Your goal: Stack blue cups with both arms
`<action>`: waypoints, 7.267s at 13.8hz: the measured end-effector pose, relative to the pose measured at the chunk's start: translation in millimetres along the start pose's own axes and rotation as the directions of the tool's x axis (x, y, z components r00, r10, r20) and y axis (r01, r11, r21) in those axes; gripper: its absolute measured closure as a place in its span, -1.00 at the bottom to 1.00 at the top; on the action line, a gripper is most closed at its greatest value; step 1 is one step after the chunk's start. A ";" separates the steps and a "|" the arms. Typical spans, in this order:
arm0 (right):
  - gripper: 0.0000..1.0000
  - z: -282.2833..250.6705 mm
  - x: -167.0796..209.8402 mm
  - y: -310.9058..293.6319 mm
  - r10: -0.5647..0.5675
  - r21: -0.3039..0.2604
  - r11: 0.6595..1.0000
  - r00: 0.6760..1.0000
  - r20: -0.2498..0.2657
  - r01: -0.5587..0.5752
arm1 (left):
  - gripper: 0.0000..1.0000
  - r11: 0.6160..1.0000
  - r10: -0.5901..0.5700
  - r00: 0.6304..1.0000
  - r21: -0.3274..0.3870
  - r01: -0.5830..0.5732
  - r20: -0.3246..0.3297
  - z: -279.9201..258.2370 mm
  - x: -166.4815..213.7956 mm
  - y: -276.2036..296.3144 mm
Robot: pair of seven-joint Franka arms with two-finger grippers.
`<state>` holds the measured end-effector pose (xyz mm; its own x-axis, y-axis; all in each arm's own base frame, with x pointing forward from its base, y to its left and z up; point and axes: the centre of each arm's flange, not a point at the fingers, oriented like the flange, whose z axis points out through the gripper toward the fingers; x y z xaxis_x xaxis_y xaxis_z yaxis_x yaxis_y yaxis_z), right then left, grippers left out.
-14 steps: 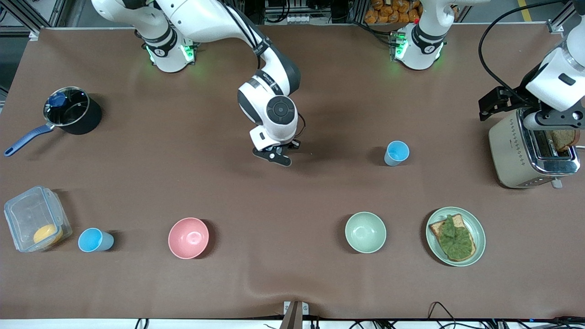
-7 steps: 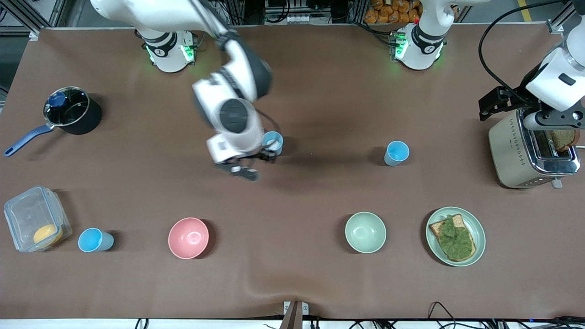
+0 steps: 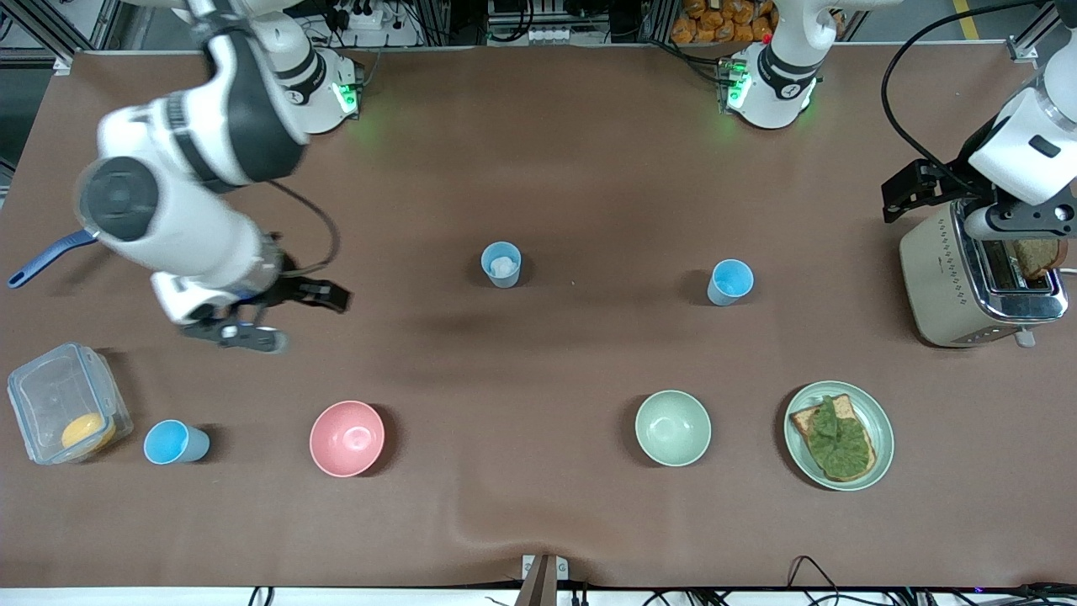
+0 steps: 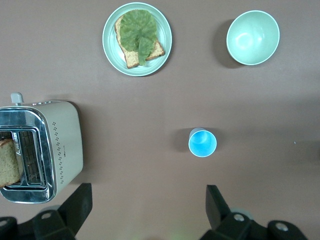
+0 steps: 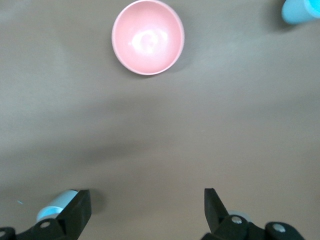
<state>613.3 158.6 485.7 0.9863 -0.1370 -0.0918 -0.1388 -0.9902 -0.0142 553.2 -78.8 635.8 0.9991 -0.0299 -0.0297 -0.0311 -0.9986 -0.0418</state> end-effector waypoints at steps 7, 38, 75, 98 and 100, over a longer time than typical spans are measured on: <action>-1.00 -94.5 -45.4 139.0 -0.122 -0.009 0.992 0.978 0.171 0.126 | -1.00 1.000 -0.001 1.000 0.000 0.001 0.000 -0.1 0.1 -0.8; -1.00 -110.1 -15.9 138.3 -0.135 -0.020 0.991 0.991 -0.011 0.135 | -1.00 0.999 0.001 1.000 -0.046 0.000 0.023 51.7 28.8 8.3; -1.00 -109.3 -15.8 142.2 -0.129 -0.020 0.992 0.992 -0.005 0.128 | -1.00 1.000 -0.021 0.979 0.015 0.018 0.205 375.4 4.6 156.7; -1.00 -104.6 -14.1 145.2 -0.123 -0.018 0.992 0.992 -0.006 0.123 | -1.00 1.000 -0.022 0.988 -0.012 0.024 0.150 357.6 -17.8 151.9; -1.00 -104.5 -14.1 145.3 -0.123 -0.018 0.992 0.992 -0.006 0.123 | -1.00 1.000 -0.018 0.991 -0.017 0.020 0.131 360.3 -29.0 150.8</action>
<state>588.5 13.8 589.0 0.9964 -0.0147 -0.0839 -0.0154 -0.9999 -0.0077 509.3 -213.1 270.5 0.9872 -0.0064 -0.1591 -0.0105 -0.9996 -0.0252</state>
